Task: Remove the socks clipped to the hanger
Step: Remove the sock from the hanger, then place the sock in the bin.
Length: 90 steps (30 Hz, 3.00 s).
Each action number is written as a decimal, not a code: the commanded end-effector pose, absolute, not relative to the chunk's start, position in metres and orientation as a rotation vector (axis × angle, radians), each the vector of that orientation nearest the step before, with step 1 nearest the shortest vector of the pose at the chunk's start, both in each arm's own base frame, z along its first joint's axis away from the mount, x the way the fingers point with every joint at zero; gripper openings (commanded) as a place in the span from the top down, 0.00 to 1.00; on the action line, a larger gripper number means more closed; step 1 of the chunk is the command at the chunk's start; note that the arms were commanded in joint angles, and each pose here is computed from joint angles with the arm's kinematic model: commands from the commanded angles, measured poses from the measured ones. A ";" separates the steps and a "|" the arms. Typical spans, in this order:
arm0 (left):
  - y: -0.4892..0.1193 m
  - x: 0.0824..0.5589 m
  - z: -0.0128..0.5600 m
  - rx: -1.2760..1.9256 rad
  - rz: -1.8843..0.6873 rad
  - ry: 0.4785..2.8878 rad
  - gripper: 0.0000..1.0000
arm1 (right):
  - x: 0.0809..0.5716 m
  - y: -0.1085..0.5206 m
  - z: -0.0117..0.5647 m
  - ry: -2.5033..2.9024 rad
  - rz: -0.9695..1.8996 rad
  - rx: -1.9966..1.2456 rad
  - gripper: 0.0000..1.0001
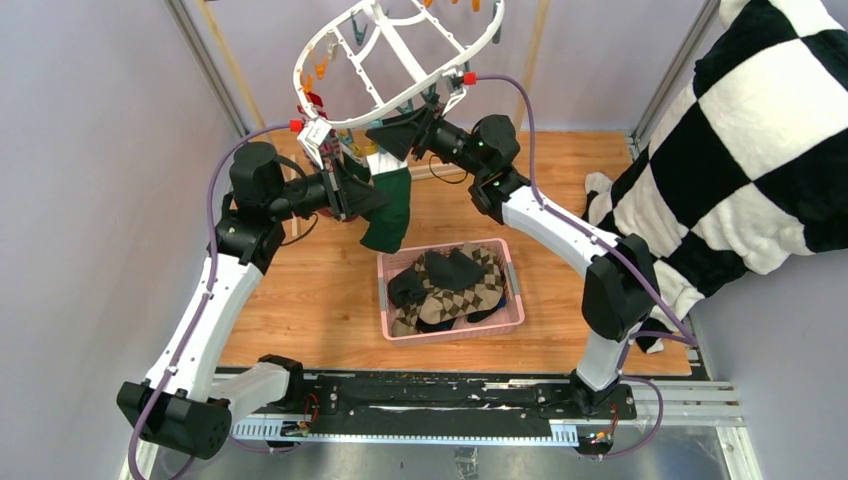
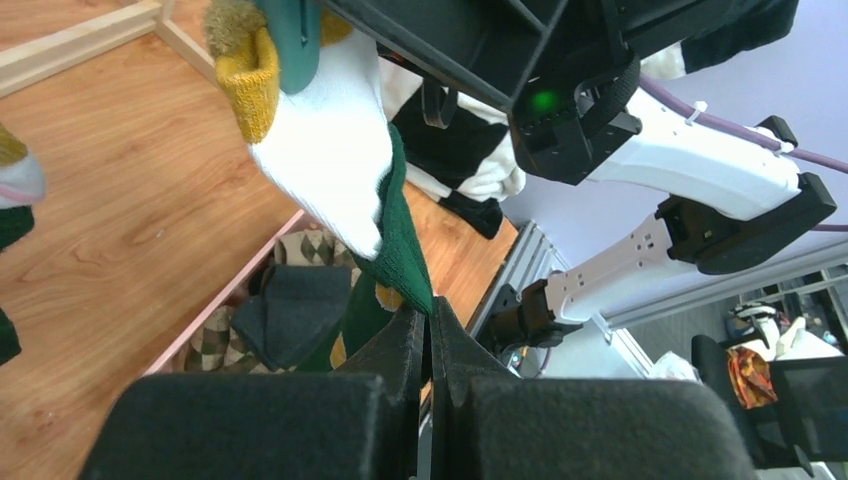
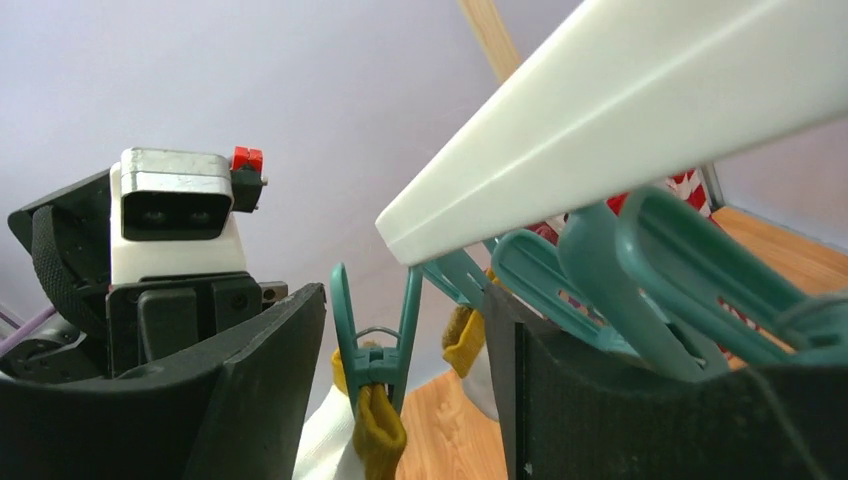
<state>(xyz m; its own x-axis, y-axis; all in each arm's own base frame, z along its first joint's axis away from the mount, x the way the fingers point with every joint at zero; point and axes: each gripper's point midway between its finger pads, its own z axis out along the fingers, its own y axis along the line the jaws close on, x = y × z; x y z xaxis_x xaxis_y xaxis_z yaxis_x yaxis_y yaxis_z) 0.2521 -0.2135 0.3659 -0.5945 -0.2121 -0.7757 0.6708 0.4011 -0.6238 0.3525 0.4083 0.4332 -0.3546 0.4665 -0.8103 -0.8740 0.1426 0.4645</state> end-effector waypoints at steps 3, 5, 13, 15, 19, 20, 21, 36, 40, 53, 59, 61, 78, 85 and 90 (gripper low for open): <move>-0.210 0.239 0.374 0.442 -1.289 1.808 1.00 | 0.353 0.408 0.457 1.173 1.573 -0.426 0.45; -0.209 0.240 0.372 0.441 -1.277 1.817 1.00 | 0.353 0.407 0.458 1.163 1.580 -0.425 0.50; -0.202 0.242 0.352 0.443 -1.198 1.891 1.00 | 0.350 0.408 0.466 1.154 1.603 -0.437 0.92; -0.201 0.240 0.347 0.450 -1.186 1.906 1.00 | 0.350 0.407 0.465 1.158 1.607 -0.439 0.97; -0.199 0.233 0.341 0.482 -1.173 1.913 1.00 | 0.352 0.401 0.462 1.172 1.609 -0.434 0.93; -0.198 0.232 0.340 0.493 -1.166 1.915 1.00 | 0.352 0.399 0.461 1.177 1.607 -0.433 0.90; -0.197 0.230 0.340 0.510 -1.152 1.911 1.00 | 0.353 0.395 0.459 1.183 1.601 -0.430 0.87; -0.186 0.221 0.344 0.649 -1.012 1.849 1.00 | 0.345 0.370 0.420 1.268 1.481 -0.512 0.09; -0.186 0.219 0.346 0.659 -1.004 1.841 1.00 | 0.336 0.366 0.411 1.285 1.467 -0.537 0.02; -0.185 0.222 0.342 0.656 -0.991 1.854 1.00 | 0.269 0.346 0.363 1.266 1.500 -0.654 0.00; -0.187 0.224 0.343 0.638 -1.014 1.863 1.00 | 0.234 0.363 0.367 1.121 1.367 -0.850 0.00; -0.187 0.225 0.344 0.634 -1.013 1.862 1.00 | 0.226 0.370 0.368 1.073 1.325 -0.904 0.00; -0.196 0.216 0.359 0.566 -1.148 1.870 1.00 | 0.196 0.417 0.341 1.024 1.210 -1.154 0.28; -0.188 0.217 0.359 0.577 -1.065 1.903 0.27 | 0.189 0.397 0.322 1.148 1.199 -1.174 1.00; -0.167 0.222 0.353 0.573 -0.905 1.926 0.00 | 0.195 0.363 0.296 1.347 1.185 -1.085 1.00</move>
<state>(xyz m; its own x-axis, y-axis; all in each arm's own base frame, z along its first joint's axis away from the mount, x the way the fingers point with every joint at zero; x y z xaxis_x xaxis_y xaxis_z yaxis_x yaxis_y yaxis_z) 0.2206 -0.1849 0.3558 -0.5143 -0.0098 -0.8576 0.7126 0.5516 -0.4336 0.1903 0.3925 0.3130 0.0015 0.0445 -0.9990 -0.9996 0.0279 -0.0003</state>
